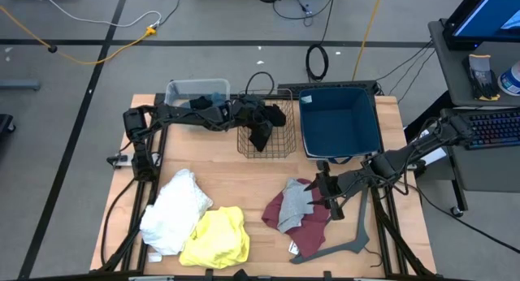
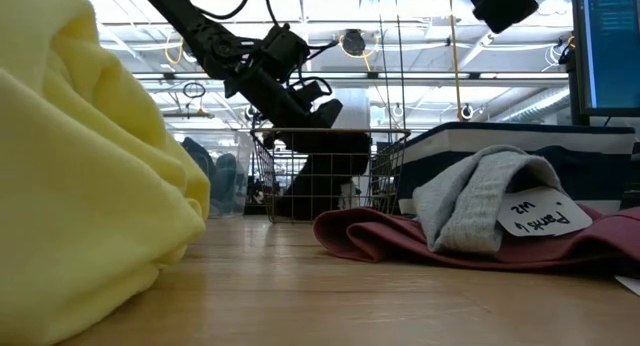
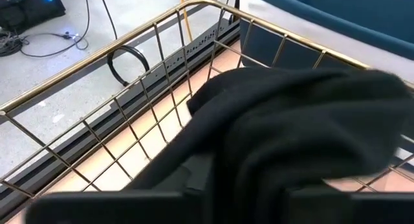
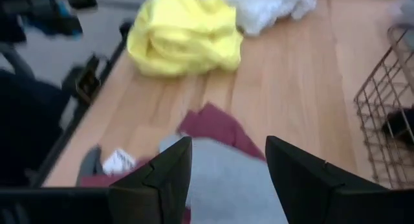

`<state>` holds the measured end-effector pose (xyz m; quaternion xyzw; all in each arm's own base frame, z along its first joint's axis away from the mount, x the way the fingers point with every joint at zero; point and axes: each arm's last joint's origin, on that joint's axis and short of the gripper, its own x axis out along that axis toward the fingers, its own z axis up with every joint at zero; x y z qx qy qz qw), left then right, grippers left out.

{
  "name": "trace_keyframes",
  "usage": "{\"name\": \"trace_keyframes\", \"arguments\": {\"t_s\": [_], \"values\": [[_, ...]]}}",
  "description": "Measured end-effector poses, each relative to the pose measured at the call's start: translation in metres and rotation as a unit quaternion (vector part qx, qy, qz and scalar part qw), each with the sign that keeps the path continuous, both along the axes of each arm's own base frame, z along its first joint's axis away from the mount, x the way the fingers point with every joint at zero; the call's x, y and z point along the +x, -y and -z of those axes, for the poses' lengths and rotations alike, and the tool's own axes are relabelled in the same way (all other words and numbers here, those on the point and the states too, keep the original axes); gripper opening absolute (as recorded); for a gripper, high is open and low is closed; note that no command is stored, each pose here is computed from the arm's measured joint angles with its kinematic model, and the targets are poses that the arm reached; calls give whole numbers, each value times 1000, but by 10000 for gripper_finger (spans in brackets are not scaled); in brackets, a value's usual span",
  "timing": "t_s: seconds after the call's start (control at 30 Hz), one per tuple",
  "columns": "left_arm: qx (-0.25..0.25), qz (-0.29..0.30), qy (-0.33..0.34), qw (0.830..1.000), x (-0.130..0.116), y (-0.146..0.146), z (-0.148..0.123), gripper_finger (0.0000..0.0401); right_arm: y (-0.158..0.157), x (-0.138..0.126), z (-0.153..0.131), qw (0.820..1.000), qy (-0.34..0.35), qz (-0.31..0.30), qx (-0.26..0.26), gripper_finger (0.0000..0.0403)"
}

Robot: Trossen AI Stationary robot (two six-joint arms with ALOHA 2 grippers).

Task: Pick & Place Cloths
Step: Put the black short into the gold wire basket, then put the grey short into the gold wire basket

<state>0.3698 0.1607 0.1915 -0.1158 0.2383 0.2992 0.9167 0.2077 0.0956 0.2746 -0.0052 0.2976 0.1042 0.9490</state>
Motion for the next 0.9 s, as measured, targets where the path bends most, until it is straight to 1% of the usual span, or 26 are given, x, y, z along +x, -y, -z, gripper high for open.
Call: {"name": "trace_keyframes", "arguments": {"t_s": [0.07,0.17,0.27,0.43,0.53,0.63,0.73,0.9], "values": [[0,0,0,1000,0,0,0,119,-1,2,1,1000,15,3,12,192],[0,3,-4,1000,0,1,1,171,-1,3,9,999,30,2,17,192],[3,7,-11,1000,0,2,1,220,-1,3,20,999,40,-5,12,192],[13,10,-2,1000,-1,3,-7,275,-1,-1,38,999,35,-34,11,192],[17,10,8,1000,-3,4,-16,294,-1,-2,43,999,31,-37,6,192],[22,12,23,999,-6,6,-28,305,0,-3,45,999,31,-42,-3,192],[30,16,37,999,-10,10,-42,309,-3,-4,47,998,37,-49,-4,192],[65,36,55,996,-16,20,-66,310,-16,-3,54,996,32,-76,-14,192]]}}
